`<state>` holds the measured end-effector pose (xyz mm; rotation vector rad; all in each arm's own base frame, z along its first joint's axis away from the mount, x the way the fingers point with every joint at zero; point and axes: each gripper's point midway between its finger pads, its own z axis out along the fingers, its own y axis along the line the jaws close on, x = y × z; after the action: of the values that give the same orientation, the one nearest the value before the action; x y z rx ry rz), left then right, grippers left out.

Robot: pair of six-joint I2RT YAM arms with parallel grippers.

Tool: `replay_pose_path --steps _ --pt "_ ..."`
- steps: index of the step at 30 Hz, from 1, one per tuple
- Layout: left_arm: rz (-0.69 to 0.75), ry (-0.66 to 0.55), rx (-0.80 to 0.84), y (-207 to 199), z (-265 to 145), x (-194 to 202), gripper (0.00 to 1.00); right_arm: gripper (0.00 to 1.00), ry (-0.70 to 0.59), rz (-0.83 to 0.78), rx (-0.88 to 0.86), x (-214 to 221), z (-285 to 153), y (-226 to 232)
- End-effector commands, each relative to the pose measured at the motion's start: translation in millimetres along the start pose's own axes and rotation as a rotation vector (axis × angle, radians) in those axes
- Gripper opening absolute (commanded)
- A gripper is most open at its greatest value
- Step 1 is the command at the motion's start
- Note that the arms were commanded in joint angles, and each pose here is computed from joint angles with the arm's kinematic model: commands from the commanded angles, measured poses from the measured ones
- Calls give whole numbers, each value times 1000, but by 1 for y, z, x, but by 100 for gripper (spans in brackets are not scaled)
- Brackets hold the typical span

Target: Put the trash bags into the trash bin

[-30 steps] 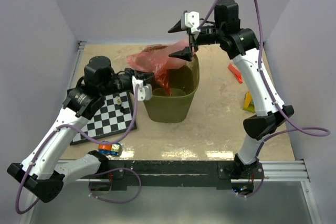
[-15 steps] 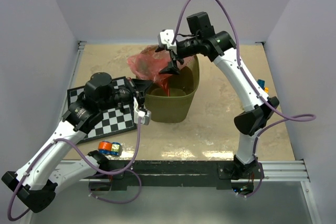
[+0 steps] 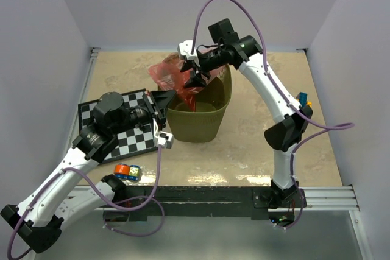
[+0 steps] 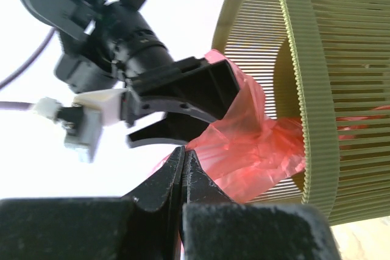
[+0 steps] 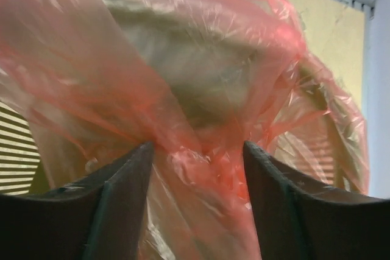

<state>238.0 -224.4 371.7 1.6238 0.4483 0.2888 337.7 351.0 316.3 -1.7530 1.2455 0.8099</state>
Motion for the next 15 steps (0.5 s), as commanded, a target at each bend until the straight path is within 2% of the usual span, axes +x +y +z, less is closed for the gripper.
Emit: replay_pose_path --steps 1,4,5,7,9,15 --pt "92 6 -110 23 -7 -4 0 53 -26 9 -12 -14 -6 7" --pt "72 28 -111 23 -9 0 0 28 -20 25 6 -17 -10 6" --pt "56 36 -123 23 -11 1 0 14 -13 22 18 -18 -14 6" --pt "31 48 -144 27 -14 2 0 0 -1 1 52 -23 -24 5" --pt "-28 63 -171 31 -17 4 0 0 7 -28 112 -34 -42 5" --pt "-343 55 -212 45 -20 4 0 0 3 -208 340 -74 -105 23"
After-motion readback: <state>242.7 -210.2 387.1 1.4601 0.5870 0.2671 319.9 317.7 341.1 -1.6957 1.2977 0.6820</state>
